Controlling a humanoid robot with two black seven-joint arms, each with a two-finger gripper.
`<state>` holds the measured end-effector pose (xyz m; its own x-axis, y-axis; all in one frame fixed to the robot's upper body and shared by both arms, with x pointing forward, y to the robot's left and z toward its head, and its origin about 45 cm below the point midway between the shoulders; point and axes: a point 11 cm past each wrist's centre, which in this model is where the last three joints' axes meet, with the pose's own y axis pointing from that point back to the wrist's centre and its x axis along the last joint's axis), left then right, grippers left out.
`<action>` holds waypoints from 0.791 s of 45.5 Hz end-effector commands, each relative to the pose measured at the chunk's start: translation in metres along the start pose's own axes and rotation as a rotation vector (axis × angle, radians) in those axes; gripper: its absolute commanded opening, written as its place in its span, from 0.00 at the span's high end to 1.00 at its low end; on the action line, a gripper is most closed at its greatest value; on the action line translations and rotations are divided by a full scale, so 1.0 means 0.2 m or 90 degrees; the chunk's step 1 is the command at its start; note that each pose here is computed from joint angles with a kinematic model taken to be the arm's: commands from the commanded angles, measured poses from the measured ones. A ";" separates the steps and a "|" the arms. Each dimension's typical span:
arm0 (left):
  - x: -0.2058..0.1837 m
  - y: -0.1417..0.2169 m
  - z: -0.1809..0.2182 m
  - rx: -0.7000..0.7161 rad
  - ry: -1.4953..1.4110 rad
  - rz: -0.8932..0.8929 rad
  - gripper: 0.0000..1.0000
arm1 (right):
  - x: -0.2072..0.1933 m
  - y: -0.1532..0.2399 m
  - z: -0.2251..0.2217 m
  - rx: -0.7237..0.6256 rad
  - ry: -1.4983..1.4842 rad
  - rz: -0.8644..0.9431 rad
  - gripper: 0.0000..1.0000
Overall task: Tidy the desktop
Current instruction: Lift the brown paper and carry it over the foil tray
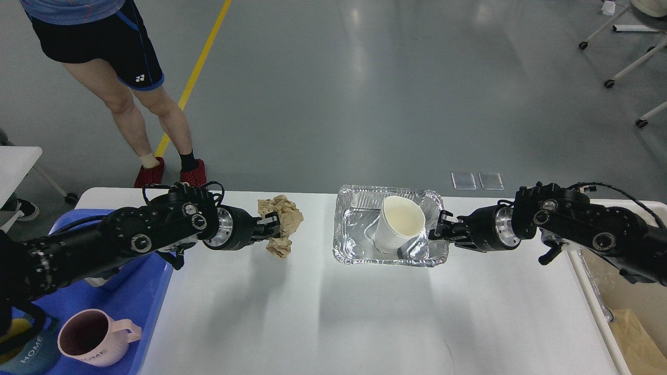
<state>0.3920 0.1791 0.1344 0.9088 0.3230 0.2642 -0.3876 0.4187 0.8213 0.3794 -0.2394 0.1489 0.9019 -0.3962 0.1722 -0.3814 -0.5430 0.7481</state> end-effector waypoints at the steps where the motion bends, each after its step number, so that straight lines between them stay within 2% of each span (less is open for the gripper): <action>1: -0.05 0.26 0.03 -0.054 -0.028 -0.028 0.98 | 0.01 0.01 0.00 0.001 0.000 0.001 1.00; 8: -0.05 0.62 0.03 -0.090 -0.065 -0.036 0.98 | 0.01 0.01 0.00 0.001 0.000 0.001 1.00; 22: 0.28 1.22 0.12 -0.168 -0.097 0.069 0.97 | 0.00 0.00 0.00 0.001 -0.001 0.000 1.00; 30: 0.34 1.33 0.21 -0.200 -0.115 0.096 0.97 | 0.00 0.00 0.00 0.001 -0.001 -0.001 1.00; 36: 0.32 1.28 0.28 -0.217 -0.125 0.086 0.97 | 0.00 0.00 0.00 0.001 -0.001 -0.001 1.00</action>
<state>0.3570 0.2734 0.3906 0.8413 0.2535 0.4774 -0.5180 0.6306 0.5780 0.3794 -0.2382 0.1488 0.9020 -0.3968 0.1704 -0.3809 -0.5451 0.7468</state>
